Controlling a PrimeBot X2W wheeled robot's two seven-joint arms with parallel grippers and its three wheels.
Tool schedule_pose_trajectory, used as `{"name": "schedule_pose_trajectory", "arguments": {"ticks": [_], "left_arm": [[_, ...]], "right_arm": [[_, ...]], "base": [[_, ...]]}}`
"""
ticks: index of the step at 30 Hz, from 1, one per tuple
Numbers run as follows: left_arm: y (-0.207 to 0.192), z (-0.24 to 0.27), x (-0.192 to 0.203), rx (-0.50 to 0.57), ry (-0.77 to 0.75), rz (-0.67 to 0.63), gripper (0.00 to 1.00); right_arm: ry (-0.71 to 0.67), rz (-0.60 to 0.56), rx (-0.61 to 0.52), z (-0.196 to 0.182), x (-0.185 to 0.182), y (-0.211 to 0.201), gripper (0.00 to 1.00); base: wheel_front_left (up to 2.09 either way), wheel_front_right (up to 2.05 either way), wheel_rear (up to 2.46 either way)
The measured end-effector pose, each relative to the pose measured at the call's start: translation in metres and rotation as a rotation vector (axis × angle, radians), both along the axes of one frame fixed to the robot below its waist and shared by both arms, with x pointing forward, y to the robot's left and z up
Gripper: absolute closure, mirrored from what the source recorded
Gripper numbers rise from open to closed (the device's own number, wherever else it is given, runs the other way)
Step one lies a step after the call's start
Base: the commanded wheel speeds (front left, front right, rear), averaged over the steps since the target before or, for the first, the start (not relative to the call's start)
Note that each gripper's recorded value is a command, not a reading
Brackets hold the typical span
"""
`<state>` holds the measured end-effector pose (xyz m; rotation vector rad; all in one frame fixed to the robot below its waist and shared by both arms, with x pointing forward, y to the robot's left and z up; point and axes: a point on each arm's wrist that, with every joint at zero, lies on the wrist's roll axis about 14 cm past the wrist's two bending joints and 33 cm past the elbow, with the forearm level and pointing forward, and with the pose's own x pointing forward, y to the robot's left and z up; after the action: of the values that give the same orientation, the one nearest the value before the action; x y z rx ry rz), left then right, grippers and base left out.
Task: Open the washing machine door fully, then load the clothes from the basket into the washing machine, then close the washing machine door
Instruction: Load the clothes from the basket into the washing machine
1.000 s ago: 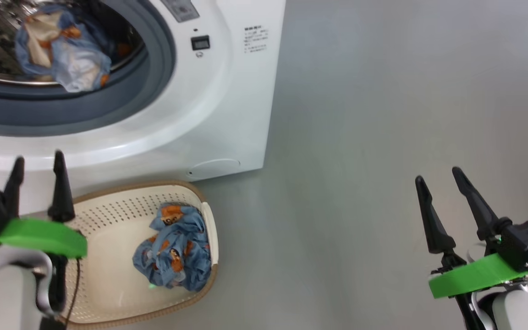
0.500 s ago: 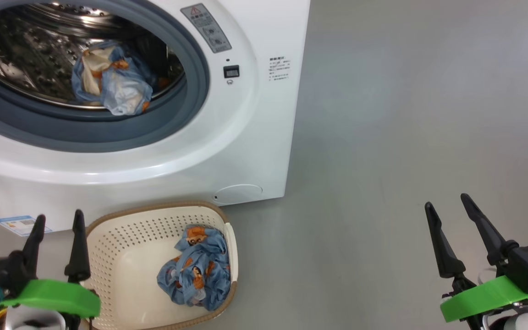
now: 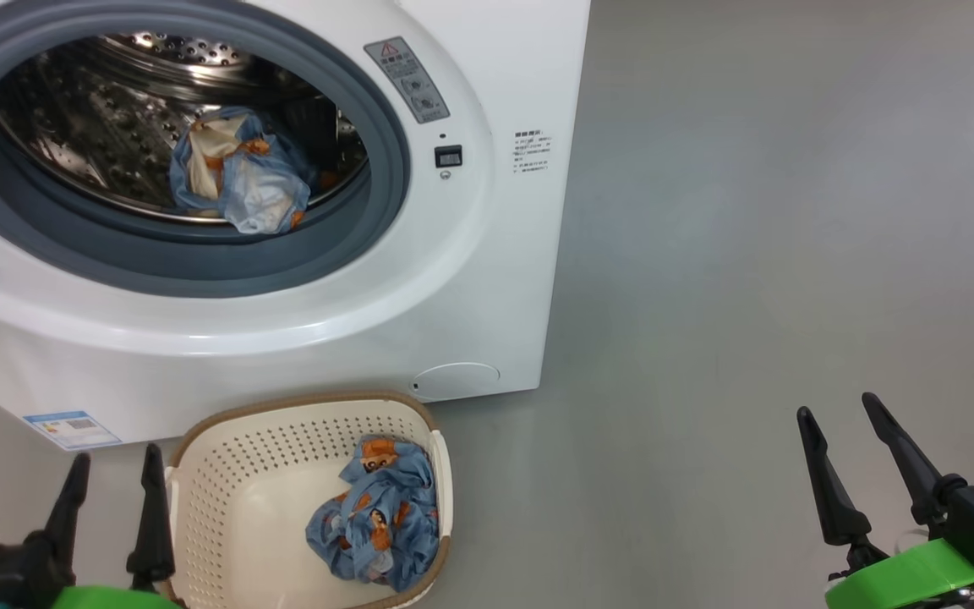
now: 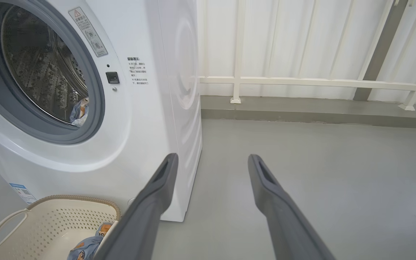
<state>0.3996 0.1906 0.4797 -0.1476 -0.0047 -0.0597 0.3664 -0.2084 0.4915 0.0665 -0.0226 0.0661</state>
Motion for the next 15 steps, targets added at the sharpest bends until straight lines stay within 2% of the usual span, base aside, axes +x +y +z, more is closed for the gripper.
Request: {"name": "schedule_pose_trajectory", "arguments": {"ticks": [15], "left_arm": [[0.017,0.009,-0.032,-0.018,-0.024,0.074,0.0]], "right_arm": [[0.014,-0.005,0.003,-0.004,-0.012,-0.001,0.0]], "base": [[0.0,0.0,0.0]]}}
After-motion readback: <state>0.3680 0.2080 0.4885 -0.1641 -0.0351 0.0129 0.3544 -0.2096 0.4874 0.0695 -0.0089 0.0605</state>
